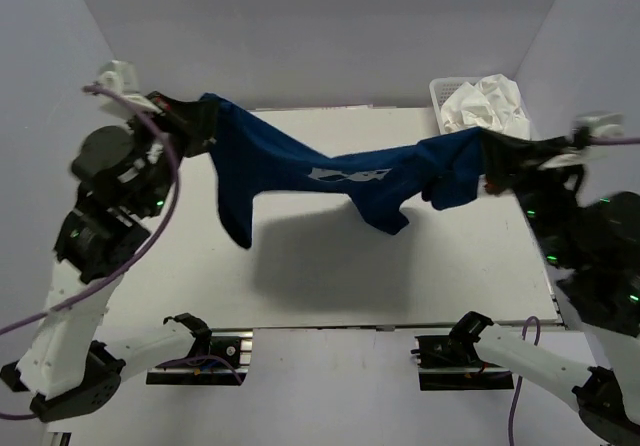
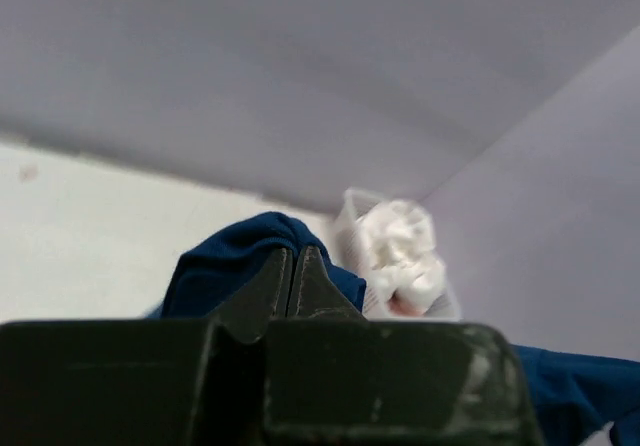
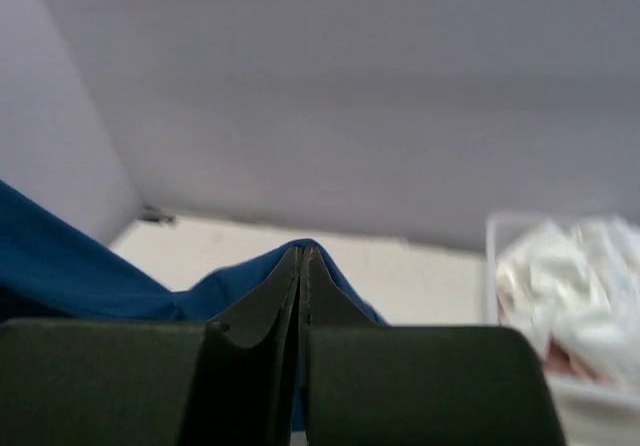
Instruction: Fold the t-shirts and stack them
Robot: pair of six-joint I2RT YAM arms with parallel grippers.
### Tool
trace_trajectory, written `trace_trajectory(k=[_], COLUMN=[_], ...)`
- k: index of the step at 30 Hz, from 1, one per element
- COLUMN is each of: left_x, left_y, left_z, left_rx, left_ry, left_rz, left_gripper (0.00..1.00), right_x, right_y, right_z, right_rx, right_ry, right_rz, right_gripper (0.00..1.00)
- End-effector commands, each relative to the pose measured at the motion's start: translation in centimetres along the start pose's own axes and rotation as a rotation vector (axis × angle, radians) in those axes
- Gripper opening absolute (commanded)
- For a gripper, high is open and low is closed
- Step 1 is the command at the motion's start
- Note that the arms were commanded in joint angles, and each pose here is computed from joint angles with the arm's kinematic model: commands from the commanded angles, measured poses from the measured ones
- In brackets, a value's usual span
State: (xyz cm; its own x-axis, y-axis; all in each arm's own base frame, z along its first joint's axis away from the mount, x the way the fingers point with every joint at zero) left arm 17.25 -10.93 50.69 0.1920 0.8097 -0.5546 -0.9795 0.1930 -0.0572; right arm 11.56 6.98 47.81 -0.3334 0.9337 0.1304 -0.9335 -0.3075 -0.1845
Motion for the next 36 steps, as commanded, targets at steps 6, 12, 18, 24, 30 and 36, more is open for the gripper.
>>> trace_trajectory(k=[6, 12, 18, 24, 30, 36], left_x=[-2.2, -2.0, -1.6, 0.9, 7.0, 20.0], left_y=[9.7, 12.8, 9.2, -0.4, -12.6, -21.0], left_z=[9.8, 12.1, 10.3, 2.5, -10.2, -19.2], left_rx=[-0.227, -0.285, -0.259, -0.178, 0.099, 0.385], left_ry=[0.013, 0.026, 0.036, 0.033, -0.103, -0.075], left_rz=[-0.315, -0.344, -0.202, 0.183, 0.609, 0.843], left_gripper=[0.0, 0.0, 0.0, 0.0, 0.0, 0.17], right_x=[0.2, -0.6, -0.5, 1.2, 0.4, -3.5], right_y=[5.6, 6.5, -0.8, -11.9, -23.3, -30.6], right_z=[11.4, 15.9, 14.9, 6.4, -7.5, -23.9], right_rx=[-0.304, -0.436, -0.388, -0.201, 0.097, 0.44], right_ry=[0.123, 0.151, 0.217, 0.378, 0.414, 0.322], right_rz=[0.39, 0.332, -0.039, -0.41, -0.375, -0.226], right_gripper=[0.0, 0.0, 0.0, 0.0, 0.0, 0.0])
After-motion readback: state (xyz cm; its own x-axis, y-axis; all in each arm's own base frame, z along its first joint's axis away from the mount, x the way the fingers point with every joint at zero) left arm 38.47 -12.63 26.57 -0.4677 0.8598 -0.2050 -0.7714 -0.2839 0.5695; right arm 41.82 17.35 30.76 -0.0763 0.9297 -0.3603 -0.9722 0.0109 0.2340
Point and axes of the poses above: each gripper's point midway between its finger pads, its own y axis back along the fingers, its own x axis along the line the jaws close on, z = x × y, the point moved 10 cm from there along y, back along the fingers
